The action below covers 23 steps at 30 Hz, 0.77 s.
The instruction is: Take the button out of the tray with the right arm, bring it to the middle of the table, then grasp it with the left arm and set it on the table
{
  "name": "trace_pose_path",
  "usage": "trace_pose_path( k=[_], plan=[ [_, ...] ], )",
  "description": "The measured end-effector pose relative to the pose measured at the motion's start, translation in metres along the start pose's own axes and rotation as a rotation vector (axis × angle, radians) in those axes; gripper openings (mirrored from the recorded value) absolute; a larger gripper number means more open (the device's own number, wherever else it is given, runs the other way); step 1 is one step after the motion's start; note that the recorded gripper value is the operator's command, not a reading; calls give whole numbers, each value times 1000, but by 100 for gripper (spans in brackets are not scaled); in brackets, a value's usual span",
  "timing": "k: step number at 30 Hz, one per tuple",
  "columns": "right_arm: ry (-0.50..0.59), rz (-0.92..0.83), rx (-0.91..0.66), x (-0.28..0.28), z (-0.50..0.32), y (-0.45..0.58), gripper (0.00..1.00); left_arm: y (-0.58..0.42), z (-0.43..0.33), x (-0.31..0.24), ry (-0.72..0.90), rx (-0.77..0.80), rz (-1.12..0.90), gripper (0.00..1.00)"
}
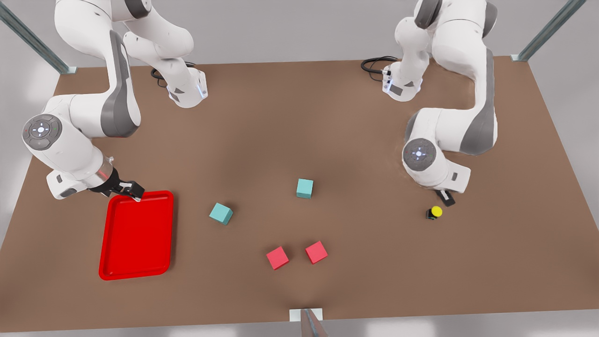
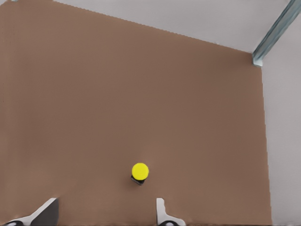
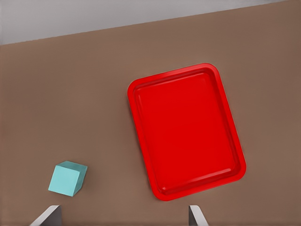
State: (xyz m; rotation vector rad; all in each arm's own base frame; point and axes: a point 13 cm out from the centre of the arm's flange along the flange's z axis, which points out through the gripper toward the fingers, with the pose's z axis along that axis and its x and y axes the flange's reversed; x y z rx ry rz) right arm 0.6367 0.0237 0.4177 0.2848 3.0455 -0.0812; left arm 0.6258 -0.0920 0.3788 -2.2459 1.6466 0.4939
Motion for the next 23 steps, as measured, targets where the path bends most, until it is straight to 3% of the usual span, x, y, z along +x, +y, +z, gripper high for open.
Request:
trace_pose_path(
  k=[3,7,15,23],
  plan=[
    [0,0,0,0,0,0,100,-13,-4,-82,271,-128,126,100],
    [0,2,0,0,0,-1,100,63,5,-104,423,-98,506,100],
    [0,1,0,0,0,-1,100,44,-1,-79,477,142,1067,100],
    [0,1,0,0,0,-1,100,38,-6,-75,449,272,1427,100]
  ],
)
